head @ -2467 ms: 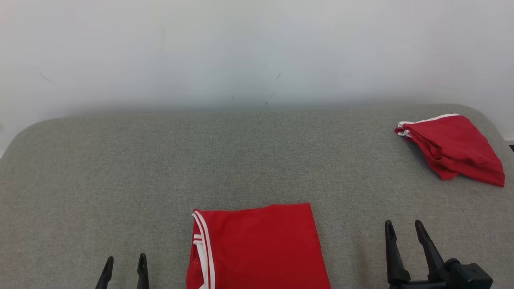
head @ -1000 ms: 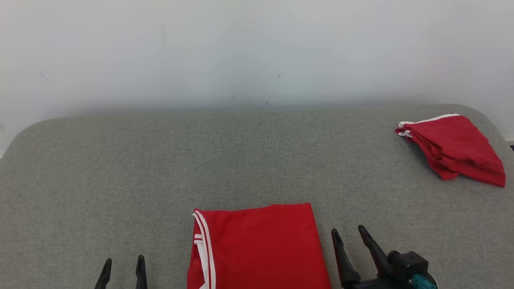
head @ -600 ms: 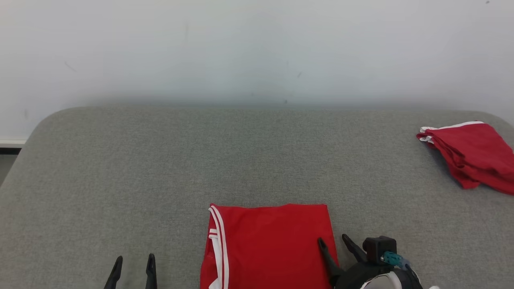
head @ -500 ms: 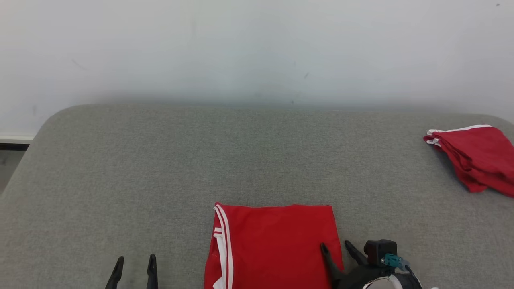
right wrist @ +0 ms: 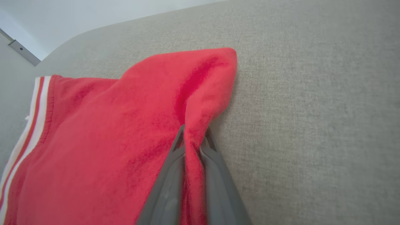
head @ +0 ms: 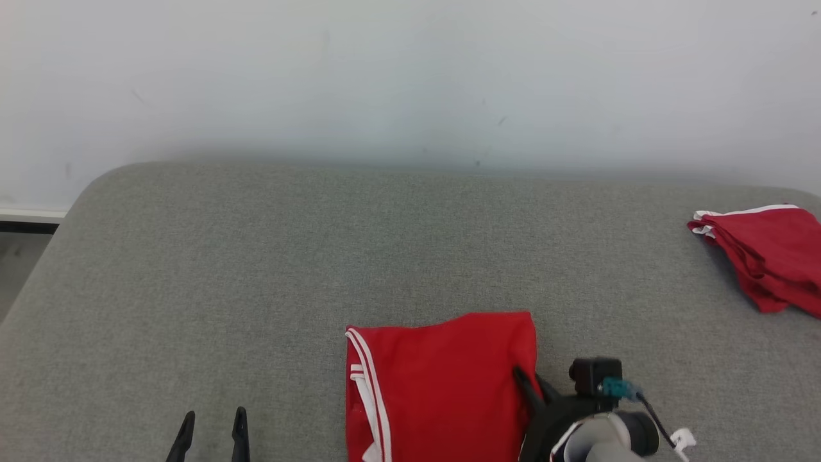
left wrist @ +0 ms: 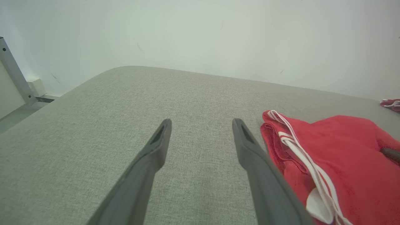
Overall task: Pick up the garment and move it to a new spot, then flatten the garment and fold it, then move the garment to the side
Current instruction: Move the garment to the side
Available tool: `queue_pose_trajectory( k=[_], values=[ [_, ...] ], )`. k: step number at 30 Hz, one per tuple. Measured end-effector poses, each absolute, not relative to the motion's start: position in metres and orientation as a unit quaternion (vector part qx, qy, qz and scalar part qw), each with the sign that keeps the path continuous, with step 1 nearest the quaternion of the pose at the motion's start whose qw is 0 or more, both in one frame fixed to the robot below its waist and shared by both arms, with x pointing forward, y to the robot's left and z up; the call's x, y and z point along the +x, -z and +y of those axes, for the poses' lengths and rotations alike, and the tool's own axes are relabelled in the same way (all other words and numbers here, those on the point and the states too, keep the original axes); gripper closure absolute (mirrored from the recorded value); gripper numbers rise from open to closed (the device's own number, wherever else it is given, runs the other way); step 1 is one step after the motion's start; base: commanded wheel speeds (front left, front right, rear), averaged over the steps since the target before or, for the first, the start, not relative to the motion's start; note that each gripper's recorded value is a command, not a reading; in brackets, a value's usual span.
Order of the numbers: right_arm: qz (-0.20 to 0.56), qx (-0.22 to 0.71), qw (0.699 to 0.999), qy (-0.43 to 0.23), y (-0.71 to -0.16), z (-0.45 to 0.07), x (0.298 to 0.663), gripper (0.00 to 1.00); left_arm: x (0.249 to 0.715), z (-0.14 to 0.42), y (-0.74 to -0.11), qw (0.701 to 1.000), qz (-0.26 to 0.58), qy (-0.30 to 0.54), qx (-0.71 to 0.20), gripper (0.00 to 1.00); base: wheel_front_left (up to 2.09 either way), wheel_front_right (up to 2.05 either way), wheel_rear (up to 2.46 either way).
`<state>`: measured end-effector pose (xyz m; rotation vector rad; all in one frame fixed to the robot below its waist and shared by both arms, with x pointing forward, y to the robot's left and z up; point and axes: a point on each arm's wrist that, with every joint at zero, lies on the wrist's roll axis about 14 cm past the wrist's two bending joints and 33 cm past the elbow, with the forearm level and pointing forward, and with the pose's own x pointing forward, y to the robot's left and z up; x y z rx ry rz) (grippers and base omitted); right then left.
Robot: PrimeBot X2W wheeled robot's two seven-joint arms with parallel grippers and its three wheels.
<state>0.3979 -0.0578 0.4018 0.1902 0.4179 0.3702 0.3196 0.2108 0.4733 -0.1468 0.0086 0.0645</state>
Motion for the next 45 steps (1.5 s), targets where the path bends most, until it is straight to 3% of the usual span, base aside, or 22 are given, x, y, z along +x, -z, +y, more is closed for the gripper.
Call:
queue_pose_trajectory(
  k=[8, 23, 29, 45],
  values=[
    [0.125, 0.035, 0.980, -0.151, -0.463, -0.109, 0.463, 1.00, 0.329, 0.203, -0.470, 0.997, 0.011, -0.021, -0.078, 0.00, 0.00, 0.00, 0.00],
    [0.126, -0.121, 0.979, -0.104, -0.523, -0.209, 0.543, 1.00, 0.386, 0.198, -0.486, 0.996, -0.018, -0.016, -0.087, 0.00, 0.00, 0.00, 0.00],
    [0.149, -0.166, 0.973, -0.061, -0.523, -0.268, 0.561, 1.00, 0.412, 0.189, -0.485, 0.996, -0.023, -0.004, -0.083, 0.00, 0.00, 0.00, 0.00],
    [0.202, -0.238, 0.950, 0.024, -0.531, -0.365, 0.581, 1.00, 0.450, 0.161, -0.456, 0.997, 0.001, 0.047, -0.063, 0.00, 0.00, 0.00, 0.00]
  ],
)
